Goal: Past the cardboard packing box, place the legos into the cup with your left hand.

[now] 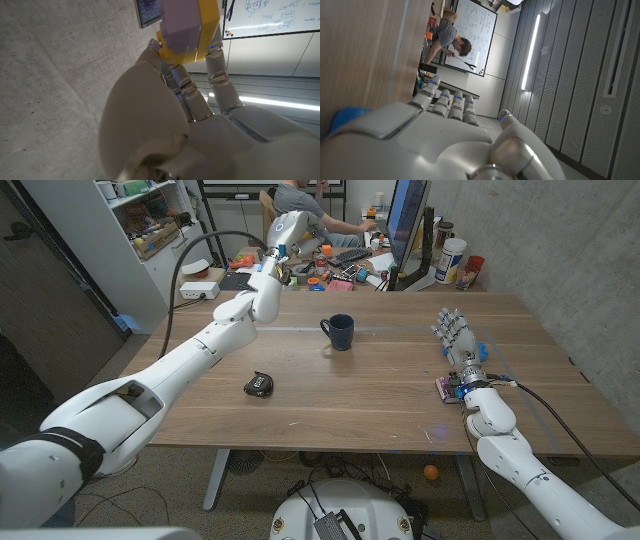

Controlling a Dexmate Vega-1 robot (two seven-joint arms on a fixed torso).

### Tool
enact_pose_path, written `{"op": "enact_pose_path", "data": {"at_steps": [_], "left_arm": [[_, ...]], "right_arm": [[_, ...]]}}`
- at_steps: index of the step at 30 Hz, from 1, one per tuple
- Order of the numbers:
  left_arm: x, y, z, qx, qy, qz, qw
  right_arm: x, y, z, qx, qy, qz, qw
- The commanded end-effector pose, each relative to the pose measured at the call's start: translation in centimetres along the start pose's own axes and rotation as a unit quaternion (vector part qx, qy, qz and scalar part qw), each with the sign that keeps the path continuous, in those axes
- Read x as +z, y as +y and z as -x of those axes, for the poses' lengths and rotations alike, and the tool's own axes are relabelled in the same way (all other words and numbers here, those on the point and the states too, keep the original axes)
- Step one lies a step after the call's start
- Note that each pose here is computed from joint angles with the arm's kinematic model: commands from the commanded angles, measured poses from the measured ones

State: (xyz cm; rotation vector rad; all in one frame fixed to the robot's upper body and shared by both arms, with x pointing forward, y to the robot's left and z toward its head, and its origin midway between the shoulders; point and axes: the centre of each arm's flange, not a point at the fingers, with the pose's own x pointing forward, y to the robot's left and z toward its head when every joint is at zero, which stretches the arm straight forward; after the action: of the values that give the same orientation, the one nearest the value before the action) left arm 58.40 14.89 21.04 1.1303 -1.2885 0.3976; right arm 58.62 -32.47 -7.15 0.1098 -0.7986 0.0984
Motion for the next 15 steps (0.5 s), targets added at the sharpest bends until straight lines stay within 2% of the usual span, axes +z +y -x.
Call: {"op": "enact_pose_path", "data": {"at_steps": [1,15], "left_arm": [[1.8,-0.8,-0.5,-0.020,-0.034,0.006,0.999],[3.3,-2.3,0.2,-0.047,-0.060,0.008,0.997]], "right_arm": [[0.3,-0.4,1.0,-0.008,-0.005,0.002,0.9999],[0.4,-0.9,1.4,-0.012,-0.007,0.002,0.9999]]}}
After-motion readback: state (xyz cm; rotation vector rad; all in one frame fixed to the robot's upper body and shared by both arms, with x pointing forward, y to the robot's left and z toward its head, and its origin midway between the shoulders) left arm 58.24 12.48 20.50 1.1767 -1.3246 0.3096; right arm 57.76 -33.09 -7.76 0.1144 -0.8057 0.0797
